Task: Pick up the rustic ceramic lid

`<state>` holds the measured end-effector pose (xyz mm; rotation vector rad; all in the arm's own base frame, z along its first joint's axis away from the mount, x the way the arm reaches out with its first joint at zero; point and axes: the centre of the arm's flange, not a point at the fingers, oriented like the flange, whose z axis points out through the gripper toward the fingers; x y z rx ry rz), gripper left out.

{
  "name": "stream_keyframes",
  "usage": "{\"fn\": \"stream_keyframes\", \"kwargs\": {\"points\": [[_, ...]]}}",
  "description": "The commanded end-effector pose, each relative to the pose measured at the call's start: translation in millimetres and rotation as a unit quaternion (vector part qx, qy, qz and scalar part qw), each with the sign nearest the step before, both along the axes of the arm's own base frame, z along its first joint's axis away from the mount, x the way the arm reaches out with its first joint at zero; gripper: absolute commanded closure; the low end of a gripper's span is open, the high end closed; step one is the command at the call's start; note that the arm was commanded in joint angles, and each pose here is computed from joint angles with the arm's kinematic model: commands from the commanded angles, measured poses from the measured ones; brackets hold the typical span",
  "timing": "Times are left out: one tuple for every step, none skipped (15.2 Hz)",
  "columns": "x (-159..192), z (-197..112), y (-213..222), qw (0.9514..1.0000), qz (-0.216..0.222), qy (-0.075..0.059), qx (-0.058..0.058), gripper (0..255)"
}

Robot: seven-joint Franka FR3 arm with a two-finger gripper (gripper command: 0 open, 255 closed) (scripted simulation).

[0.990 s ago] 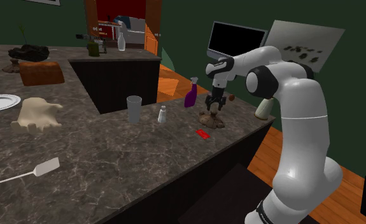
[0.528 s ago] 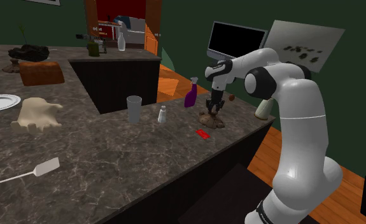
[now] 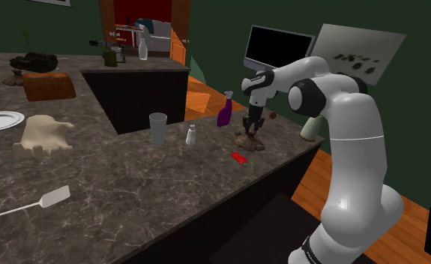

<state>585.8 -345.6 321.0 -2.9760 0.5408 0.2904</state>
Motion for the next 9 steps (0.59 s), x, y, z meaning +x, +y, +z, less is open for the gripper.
{"fn": "stream_keyframes", "kwargs": {"points": [[-0.1, 7.7, 0.2, 1.0000, 0.000, 0.000, 0.000, 255], [-0.1, 12.9, 0.2, 1.0000, 0.000, 0.000, 0.000, 255], [-0.1, 18.2, 0.2, 1.0000, 0.000, 0.000, 0.000, 255], [-0.1, 23.5, 0.2, 1.0000, 0.000, 0.000, 0.000, 255], [-0.1, 28.8, 0.2, 1.0000, 0.000, 0.000, 0.000, 255], [-0.1, 34.1, 0.2, 1.0000, 0.000, 0.000, 0.000, 255], [-0.1, 39.3, 0.2, 1.0000, 0.000, 0.000, 0.000, 255], [-0.1, 44.6, 0.2, 1.0000, 0.000, 0.000, 0.000, 255], [-0.1, 49.9, 0.2, 1.0000, 0.000, 0.000, 0.000, 255]]}}
